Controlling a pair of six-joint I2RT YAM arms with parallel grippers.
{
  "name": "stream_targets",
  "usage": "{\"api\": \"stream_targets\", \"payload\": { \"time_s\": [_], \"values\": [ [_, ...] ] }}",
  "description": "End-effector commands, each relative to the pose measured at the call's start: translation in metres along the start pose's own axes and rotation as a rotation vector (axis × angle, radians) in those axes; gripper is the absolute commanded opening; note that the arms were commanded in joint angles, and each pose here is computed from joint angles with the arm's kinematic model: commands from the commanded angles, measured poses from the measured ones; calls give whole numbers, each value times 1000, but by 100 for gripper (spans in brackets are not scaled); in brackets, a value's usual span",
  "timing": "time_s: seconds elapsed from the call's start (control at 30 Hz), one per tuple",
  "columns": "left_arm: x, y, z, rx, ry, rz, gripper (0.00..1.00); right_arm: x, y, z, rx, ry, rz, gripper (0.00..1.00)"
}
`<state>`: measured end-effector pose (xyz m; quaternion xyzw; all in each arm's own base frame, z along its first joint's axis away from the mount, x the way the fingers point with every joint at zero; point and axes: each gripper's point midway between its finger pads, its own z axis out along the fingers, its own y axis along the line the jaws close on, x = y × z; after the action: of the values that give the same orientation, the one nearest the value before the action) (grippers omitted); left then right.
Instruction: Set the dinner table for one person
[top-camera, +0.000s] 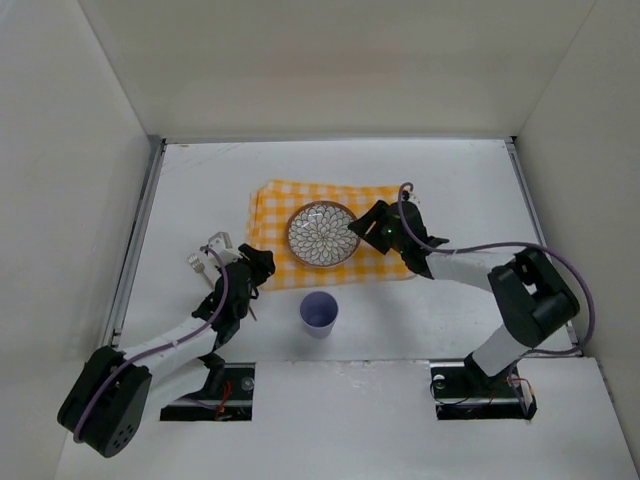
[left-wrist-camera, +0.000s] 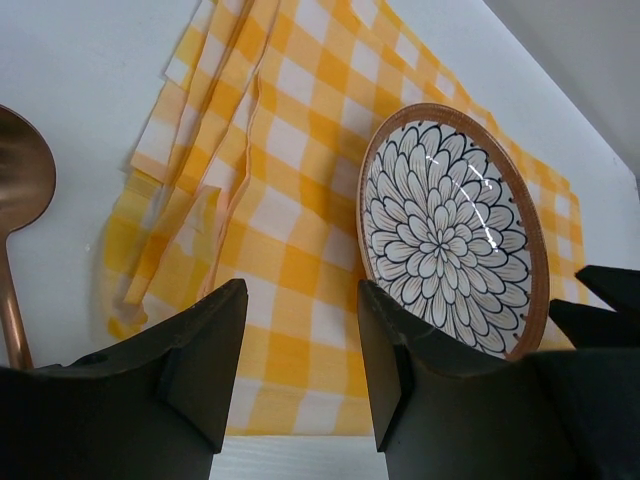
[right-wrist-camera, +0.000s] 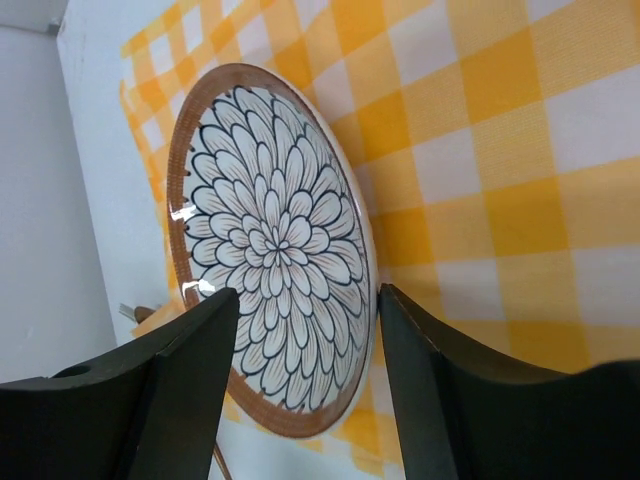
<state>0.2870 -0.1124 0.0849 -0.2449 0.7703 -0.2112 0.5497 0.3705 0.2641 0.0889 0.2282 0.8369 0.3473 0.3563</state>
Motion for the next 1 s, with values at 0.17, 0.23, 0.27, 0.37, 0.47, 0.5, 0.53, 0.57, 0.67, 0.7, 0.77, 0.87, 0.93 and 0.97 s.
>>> {"api": "stream_targets", "payload": {
  "time_s": [0.17, 0.23, 0.27, 0.37, 0.47, 0.5, 0.53, 0.57, 0.67, 0.7, 0.77, 0.87, 0.93, 0.97],
  "values": [
    [-20, -13, 2, 22, -49, -32, 45, -6, -9, -74, 38, -75, -230, 60],
    [-19, -13, 3, 8, -43, -22, 43, 0, -1, -100, 24, -79, -309, 45],
    [-19, -12, 5, -1, -41, -21, 42, 4, 6, -112, 8, -69, -363, 35],
    [-15, -13, 7, -1, -24, -21, 41, 28, 40, -148, -83, -3, -537, 18],
    [-16, -16, 5, 10, -29, -24, 41, 53, 66, -174, -134, 80, -669, 19],
    [-17, -15, 4, 12, -34, -27, 41, 60, 70, -178, -129, 109, -708, 21],
    [-18, -14, 4, 9, -37, -28, 41, 69, 74, -180, -120, 138, -747, 25],
    [-19, -12, 4, 6, -36, -30, 41, 78, 77, -181, -114, 159, -790, 30],
    [-22, -14, 1, 19, -46, -38, 43, 103, 84, -178, -106, 196, -903, 46],
    [-22, -14, 1, 18, -50, -38, 43, 109, 84, -176, -98, 205, -921, 48],
    [-22, -13, 1, 13, -51, -37, 44, 115, 83, -172, -78, 226, -939, 52],
    [-20, -14, 2, 17, -43, -35, 44, 120, 78, -167, -56, 240, -962, 54],
    [-22, -16, 0, 24, -49, -37, 44, 122, 76, -163, -48, 240, -964, 54],
    [-22, -15, 0, 21, -51, -37, 45, 124, 74, -161, -43, 244, -966, 53]
  ]
}}
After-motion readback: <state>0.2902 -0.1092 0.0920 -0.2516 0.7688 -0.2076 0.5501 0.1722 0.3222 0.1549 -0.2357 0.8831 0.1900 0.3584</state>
